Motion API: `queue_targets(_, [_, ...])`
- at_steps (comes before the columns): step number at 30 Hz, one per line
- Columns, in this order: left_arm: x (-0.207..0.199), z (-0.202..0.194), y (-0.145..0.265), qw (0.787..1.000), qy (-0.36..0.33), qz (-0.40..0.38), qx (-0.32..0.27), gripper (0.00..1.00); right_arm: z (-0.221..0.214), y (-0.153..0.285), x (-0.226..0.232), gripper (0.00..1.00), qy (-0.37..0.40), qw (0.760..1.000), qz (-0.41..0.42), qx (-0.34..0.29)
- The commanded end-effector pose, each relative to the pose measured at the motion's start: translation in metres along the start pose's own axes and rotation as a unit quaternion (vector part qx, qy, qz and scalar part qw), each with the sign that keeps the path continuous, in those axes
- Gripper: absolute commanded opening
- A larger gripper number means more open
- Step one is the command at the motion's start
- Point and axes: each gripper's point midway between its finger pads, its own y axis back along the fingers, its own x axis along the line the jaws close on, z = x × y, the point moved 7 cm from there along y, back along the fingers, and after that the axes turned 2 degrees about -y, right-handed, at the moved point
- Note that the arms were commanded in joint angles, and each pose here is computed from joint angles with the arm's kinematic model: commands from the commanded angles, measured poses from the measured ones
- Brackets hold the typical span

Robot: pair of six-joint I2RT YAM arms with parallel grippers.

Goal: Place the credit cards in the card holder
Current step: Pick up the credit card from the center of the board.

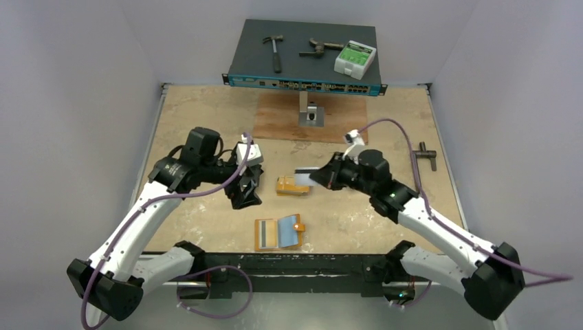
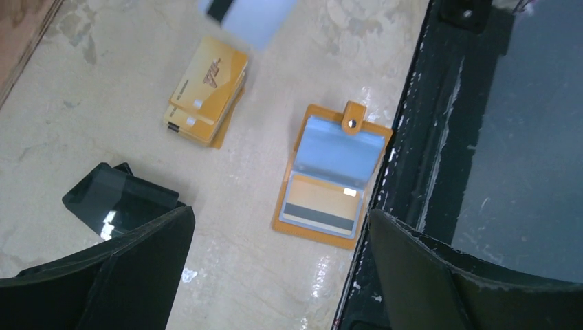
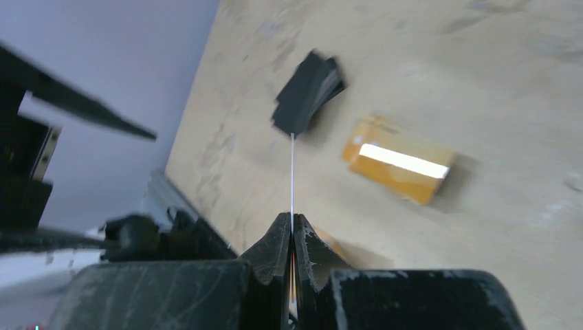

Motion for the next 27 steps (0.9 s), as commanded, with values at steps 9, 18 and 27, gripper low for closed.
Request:
queue_targets(9, [-0.023,0.016,0.039,0.984,0.013,-0.144,-0.107,0.91,-0.050,-0.027,0.121,0.00,0.199,0.953,0.176,0.148])
queue_targets(18, [-0.035,0.009,0.047,0.978,-0.021,-0.178,-0.111,0.78,-0.062,-0.020,0.178,0.00,0.268,0.918,0.222,0.188])
queue_targets(27, [-0.048,0.007,0.055,0.974,-0.035,-0.195,-0.113,0.47,-0.050,-0.008,0.195,0.00,0.306,0.907,0.217,0.188])
